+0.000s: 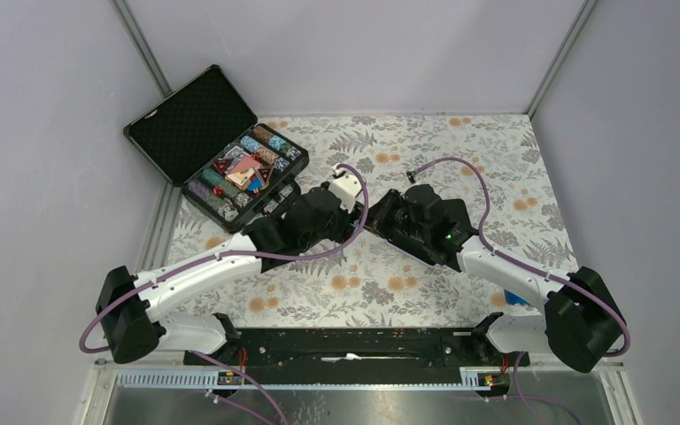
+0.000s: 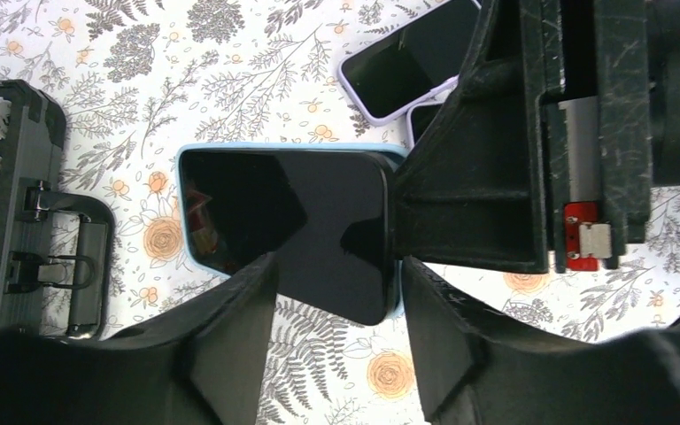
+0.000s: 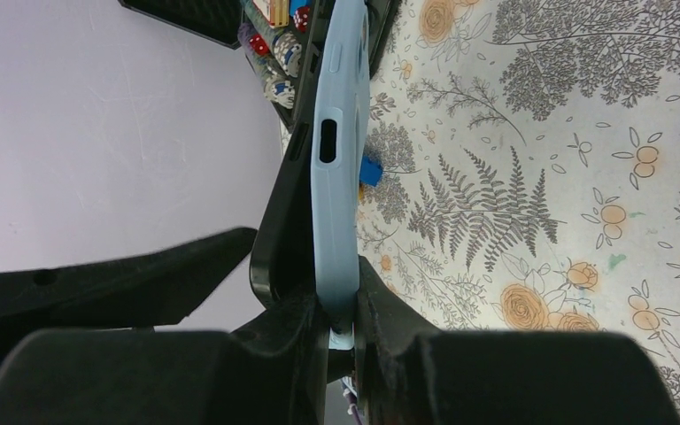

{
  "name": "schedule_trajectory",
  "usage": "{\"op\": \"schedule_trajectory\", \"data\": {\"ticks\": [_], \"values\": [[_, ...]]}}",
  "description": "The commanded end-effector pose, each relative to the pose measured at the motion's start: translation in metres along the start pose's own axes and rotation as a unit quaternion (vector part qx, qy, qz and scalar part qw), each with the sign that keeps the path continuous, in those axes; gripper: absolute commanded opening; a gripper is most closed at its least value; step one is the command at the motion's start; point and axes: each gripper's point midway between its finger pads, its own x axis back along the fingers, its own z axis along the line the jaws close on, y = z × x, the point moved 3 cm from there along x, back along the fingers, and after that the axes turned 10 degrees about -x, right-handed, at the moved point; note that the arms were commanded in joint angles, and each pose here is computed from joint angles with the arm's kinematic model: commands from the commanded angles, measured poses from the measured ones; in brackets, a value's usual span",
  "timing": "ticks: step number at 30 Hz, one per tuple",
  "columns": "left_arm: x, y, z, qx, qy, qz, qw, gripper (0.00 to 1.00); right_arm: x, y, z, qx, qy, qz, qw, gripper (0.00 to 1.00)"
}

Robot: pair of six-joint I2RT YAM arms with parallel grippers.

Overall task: Take the phone out of the phone case
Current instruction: Remove the phone case from the phone.

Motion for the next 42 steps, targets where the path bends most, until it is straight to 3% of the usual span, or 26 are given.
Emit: {"op": "schedule_trajectory", "data": {"ticks": [1, 3, 8, 13, 22, 26, 32, 37, 39, 42], "values": [[0.002, 0.014, 0.001, -0.007, -0.01, -0.016, 1.0, 0.59, 0.008, 0.004, 0.039, 0.009, 0.072, -0.003, 0.997, 0.0], [0.003, 0.012, 0.003, -0.012, -0.004, -0.014, 1.0, 0.58, 0.008, 0.004, 0.039, 0.009, 0.071, -0.004, 0.997, 0.0], [0.001, 0.01, 0.006, -0.015, 0.008, -0.011, 1.0, 0.41, 0.008, 0.005, 0.041, 0.01, 0.072, -0.002, 0.997, 0.0], [0.001, 0.01, 0.02, -0.006, 0.056, -0.01, 0.998, 0.35, 0.009, 0.004, 0.041, 0.011, 0.072, -0.002, 0.997, 0.0], [0.005, 0.014, 0.041, 0.025, 0.134, -0.028, 0.99, 0.36, 0.01, 0.004, 0.043, 0.013, 0.072, 0.001, 0.997, 0.0], [0.002, 0.014, 0.041, 0.021, 0.138, -0.018, 0.99, 0.42, 0.01, 0.002, 0.047, 0.021, 0.073, 0.009, 0.997, 0.0], [-0.009, 0.011, 0.039, 0.015, 0.138, 0.0, 0.99, 0.42, 0.011, -0.003, 0.053, 0.032, 0.078, 0.031, 0.996, 0.0], [-0.013, 0.014, 0.037, 0.013, 0.135, -0.001, 0.991, 0.33, 0.014, -0.004, 0.054, 0.038, 0.075, 0.033, 0.996, 0.0], [-0.013, 0.016, 0.037, 0.013, 0.136, -0.003, 0.991, 0.25, 0.014, -0.004, 0.052, 0.04, 0.071, 0.034, 0.996, 0.0], [-0.011, 0.02, 0.039, 0.014, 0.137, -0.009, 0.99, 0.06, 0.012, -0.003, 0.046, 0.044, 0.059, 0.031, 0.997, 0.0]]}}
